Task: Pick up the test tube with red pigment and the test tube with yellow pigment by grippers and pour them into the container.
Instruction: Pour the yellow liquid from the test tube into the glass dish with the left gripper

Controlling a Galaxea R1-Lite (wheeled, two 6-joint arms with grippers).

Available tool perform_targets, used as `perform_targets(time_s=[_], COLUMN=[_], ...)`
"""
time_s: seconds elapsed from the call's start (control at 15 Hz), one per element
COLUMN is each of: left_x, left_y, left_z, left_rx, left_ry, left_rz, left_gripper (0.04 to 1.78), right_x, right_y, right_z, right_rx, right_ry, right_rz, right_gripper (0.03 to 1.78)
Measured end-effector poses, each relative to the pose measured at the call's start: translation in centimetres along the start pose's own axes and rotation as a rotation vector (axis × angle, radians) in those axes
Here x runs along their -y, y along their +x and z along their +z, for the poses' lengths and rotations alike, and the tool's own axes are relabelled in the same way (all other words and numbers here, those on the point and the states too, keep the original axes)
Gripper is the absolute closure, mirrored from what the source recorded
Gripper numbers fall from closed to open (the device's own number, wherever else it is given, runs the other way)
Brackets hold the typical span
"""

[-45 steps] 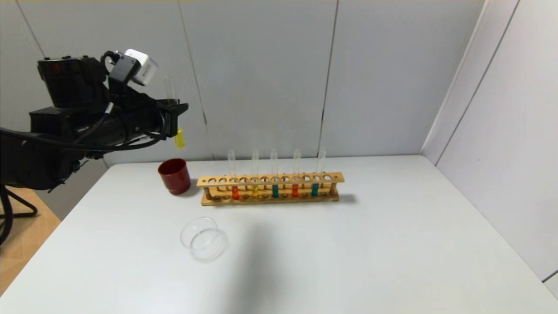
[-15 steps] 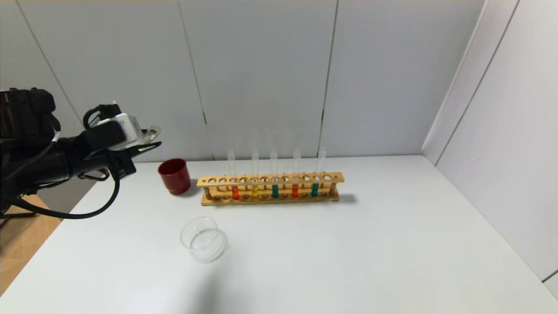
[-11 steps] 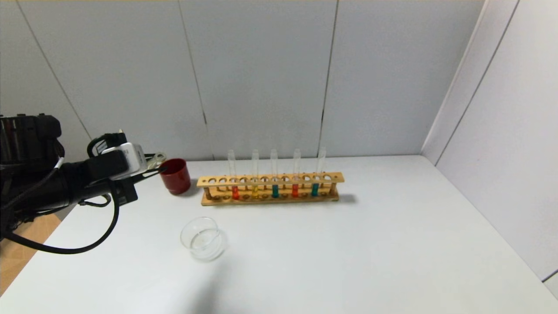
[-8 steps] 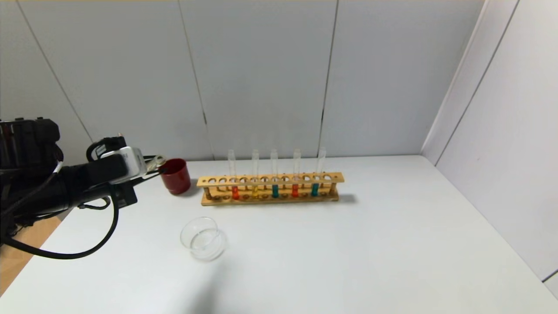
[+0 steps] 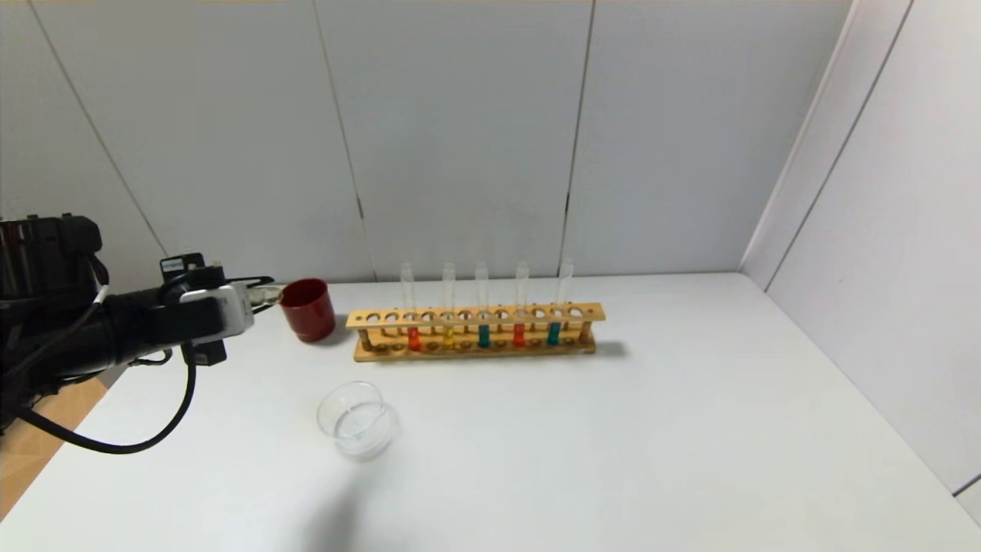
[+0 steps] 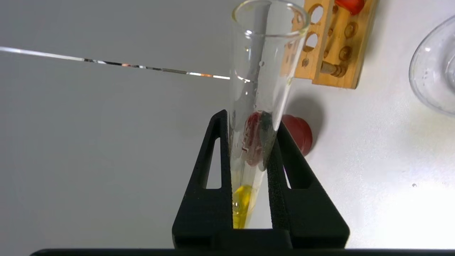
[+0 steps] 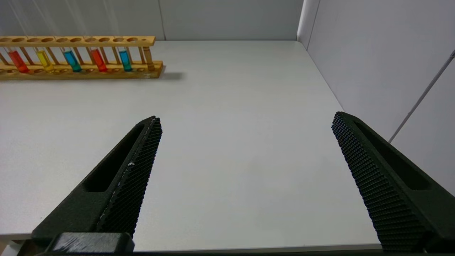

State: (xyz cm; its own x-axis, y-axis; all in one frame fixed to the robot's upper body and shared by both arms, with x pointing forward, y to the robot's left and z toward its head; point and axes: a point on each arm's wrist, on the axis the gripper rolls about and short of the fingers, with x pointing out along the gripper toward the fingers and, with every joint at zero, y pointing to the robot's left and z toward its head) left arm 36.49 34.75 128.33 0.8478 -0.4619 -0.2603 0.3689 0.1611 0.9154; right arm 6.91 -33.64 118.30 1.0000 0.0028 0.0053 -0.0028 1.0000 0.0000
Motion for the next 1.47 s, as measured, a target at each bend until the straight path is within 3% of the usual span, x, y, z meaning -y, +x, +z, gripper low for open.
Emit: perform_targets(time_s=[0.53, 0.93, 1.47], left_x=[-0.1, -0.9, 0.6], left_y=[0.2, 0.9, 1.5], left_z=[0.5, -0.5, -1.1], left_rx=[0.041, 0.136, 0.131], left_ry=[0.068, 0.212, 0.229], left_rz=[0.001, 0.115, 0.074], left_gripper=[1.49, 1.49, 1.49], right_x=[0.0, 0.0, 0.0], right_y=[0.0, 0.0, 0.0], right_z=[0.0, 0.0, 0.0], right_rx=[0.0, 0.0, 0.0], right_ry=[0.0, 0.0, 0.0], right_rz=[0.0, 0.0, 0.0], right_gripper=[0.06, 0.06, 0.06])
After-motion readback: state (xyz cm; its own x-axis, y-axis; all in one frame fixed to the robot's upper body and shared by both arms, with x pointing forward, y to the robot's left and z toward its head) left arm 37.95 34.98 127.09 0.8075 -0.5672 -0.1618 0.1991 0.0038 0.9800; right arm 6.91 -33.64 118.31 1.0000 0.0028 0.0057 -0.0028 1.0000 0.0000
